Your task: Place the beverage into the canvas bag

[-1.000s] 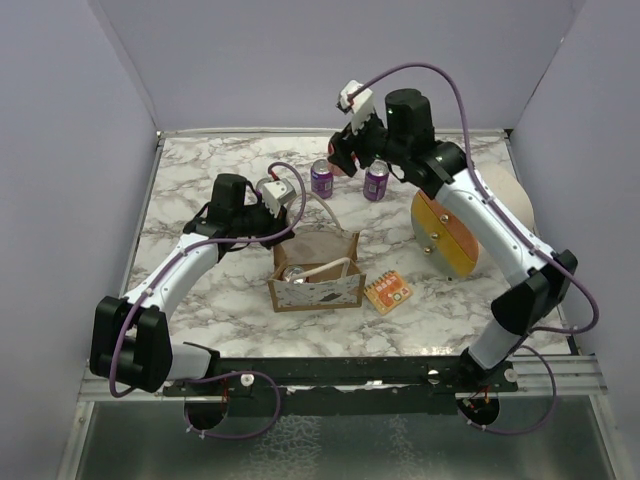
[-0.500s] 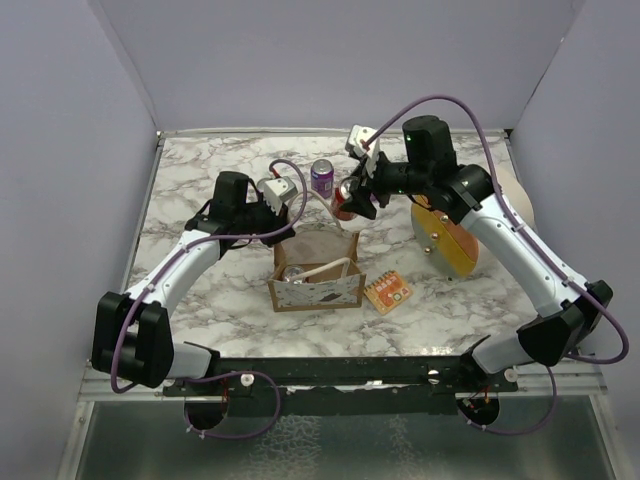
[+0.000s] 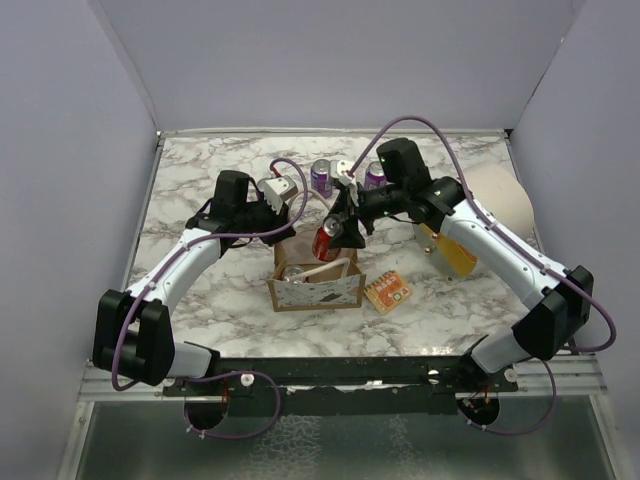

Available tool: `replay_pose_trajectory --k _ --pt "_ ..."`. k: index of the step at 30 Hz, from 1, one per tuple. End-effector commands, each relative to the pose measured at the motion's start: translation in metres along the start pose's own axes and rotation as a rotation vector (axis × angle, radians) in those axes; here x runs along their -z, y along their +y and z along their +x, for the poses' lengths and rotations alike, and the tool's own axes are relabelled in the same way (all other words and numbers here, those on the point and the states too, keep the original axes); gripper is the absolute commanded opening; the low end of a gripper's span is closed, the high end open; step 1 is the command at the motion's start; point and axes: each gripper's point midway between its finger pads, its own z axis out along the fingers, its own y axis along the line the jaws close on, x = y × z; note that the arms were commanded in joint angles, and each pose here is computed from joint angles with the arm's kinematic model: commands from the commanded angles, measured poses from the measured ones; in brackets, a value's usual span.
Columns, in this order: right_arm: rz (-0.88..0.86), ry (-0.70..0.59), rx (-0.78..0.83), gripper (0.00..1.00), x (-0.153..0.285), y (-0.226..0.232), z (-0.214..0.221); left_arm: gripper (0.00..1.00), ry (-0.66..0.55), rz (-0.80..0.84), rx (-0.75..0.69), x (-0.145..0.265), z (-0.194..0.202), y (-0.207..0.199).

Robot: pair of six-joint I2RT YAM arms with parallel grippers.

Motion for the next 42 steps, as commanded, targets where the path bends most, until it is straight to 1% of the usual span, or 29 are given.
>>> replay_pose_trajectory --k 1,6,11,14,25,33,42 --pt "-0.077 -0.086 0.048 0.01 -0.018 0.005 -0.015 0.09 -0.001 -0.009 -0.003 -0.001 -0.006 0.002" --pt "-0.113 -0.054 0.015 0.01 -0.035 0.008 0.001 0.09 -0.002 -0.008 -0.004 -0.002 -0.006 0.003" --pt "-0.156 0.016 -0.010 0.01 -0.053 0.013 0.030 0.09 -0.003 -0.009 -0.001 -0.001 -0.007 0.003" --pt "-0.187 0.054 -0.023 0.01 -0.057 0.018 0.043 0.09 -0.004 -0.010 -0.002 -0.001 -0.007 0.003" --pt "-0.253 0.126 -0.047 0.01 -0.070 0.037 0.073 0.09 -0.003 -0.010 0.004 -0.002 -0.008 0.004" --pt "-0.267 0.143 -0.050 0.01 -0.082 0.044 0.087 0.09 0.003 -0.017 0.014 -0.003 -0.007 0.006" --pt "-0.236 0.141 -0.028 0.01 -0.089 0.041 0.096 0.08 0.010 -0.013 0.022 -0.006 -0.005 0.007"
